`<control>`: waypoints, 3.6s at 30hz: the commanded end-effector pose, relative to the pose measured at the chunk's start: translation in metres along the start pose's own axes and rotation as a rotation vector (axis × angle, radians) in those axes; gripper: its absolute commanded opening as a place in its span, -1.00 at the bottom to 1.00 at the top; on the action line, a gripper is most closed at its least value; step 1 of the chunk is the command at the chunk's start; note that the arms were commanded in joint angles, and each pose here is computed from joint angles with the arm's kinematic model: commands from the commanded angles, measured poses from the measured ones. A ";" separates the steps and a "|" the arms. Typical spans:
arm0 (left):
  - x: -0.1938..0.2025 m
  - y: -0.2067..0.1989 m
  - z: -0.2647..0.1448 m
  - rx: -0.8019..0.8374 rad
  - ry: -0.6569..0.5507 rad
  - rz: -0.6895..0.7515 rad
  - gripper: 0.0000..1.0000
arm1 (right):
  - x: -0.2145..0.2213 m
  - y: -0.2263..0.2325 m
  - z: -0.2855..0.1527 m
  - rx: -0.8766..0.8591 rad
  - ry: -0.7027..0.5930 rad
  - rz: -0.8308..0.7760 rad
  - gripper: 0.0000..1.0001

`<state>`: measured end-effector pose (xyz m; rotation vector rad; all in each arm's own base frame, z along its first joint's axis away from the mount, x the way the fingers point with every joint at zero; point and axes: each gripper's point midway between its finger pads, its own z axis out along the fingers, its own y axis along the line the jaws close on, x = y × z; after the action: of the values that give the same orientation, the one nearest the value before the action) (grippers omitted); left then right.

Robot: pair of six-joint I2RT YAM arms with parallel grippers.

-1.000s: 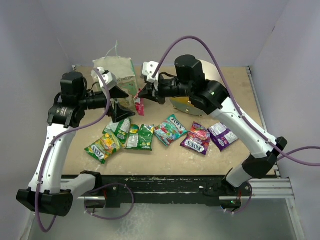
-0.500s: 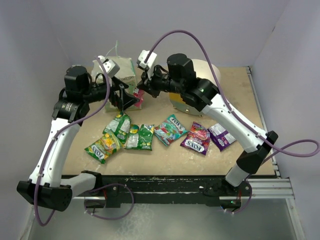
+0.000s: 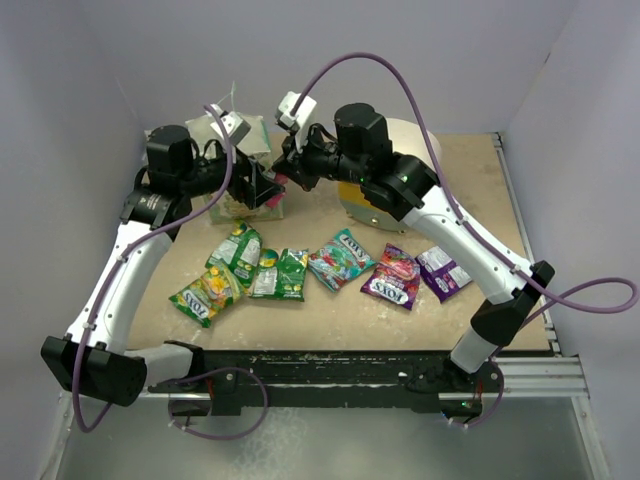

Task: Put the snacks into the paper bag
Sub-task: Adjust the snack, then place the snack in the paper bag.

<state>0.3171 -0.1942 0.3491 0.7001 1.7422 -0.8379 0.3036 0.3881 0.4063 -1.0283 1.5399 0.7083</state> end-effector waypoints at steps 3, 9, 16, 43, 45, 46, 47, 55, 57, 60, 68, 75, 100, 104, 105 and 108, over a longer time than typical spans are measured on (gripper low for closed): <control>-0.026 -0.012 0.000 0.055 -0.080 0.055 0.51 | -0.021 -0.001 -0.004 0.015 -0.072 -0.003 -1.00; -0.028 -0.023 -0.003 0.105 -0.091 0.075 0.15 | -0.018 -0.001 -0.003 0.013 -0.072 -0.005 -1.00; -0.027 -0.025 -0.010 0.102 -0.099 0.091 -0.20 | -0.020 -0.001 -0.008 0.014 -0.068 -0.019 -1.00; -0.081 0.024 -0.082 -0.231 -0.207 0.239 -0.40 | -0.025 -0.005 -0.063 0.024 -0.089 -0.192 0.22; -0.087 0.032 -0.087 -0.282 -0.196 0.278 -0.38 | -0.016 -0.014 -0.068 0.042 -0.075 -0.198 0.24; -0.091 0.036 -0.090 -0.306 -0.193 0.302 -0.37 | -0.009 -0.018 -0.070 0.041 -0.066 -0.198 0.25; -0.097 0.040 -0.092 -0.331 -0.194 0.330 -0.36 | -0.005 -0.021 -0.076 0.036 -0.065 -0.205 0.26; -0.119 0.084 -0.092 -0.462 -0.125 0.572 -0.28 | 0.072 -0.034 -0.105 -0.017 0.058 -0.189 0.27; -0.122 0.097 -0.091 -0.495 -0.101 0.606 -0.27 | 0.098 -0.036 -0.112 -0.021 0.098 -0.170 0.28; -0.126 0.112 -0.086 -0.518 -0.076 0.660 -0.27 | 0.124 -0.036 -0.124 -0.022 0.131 -0.151 0.27; -0.127 0.144 -0.064 -0.493 -0.008 0.688 -0.28 | 0.176 -0.025 -0.141 -0.076 0.165 -0.101 0.26; -0.119 0.163 -0.040 -0.421 0.003 0.619 -0.29 | 0.186 -0.032 -0.155 -0.058 0.119 -0.069 0.25; -0.026 0.196 0.028 -0.122 0.217 0.381 -0.30 | 0.206 -0.040 -0.164 -0.034 0.128 -0.027 0.26; -0.011 0.204 0.036 -0.117 0.243 0.315 -0.30 | 0.207 -0.040 -0.164 -0.032 0.128 -0.029 0.26; -0.008 0.204 0.037 -0.111 0.249 0.302 -0.30 | 0.208 -0.041 -0.164 -0.031 0.128 -0.029 0.26; 0.000 0.208 0.039 -0.112 0.276 0.268 -0.29 | 0.210 -0.042 -0.164 -0.025 0.131 -0.028 0.26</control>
<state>0.5018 -0.1019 0.2871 0.9958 1.8758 -0.4425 0.2612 0.1765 0.2342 -1.1200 1.6854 0.6549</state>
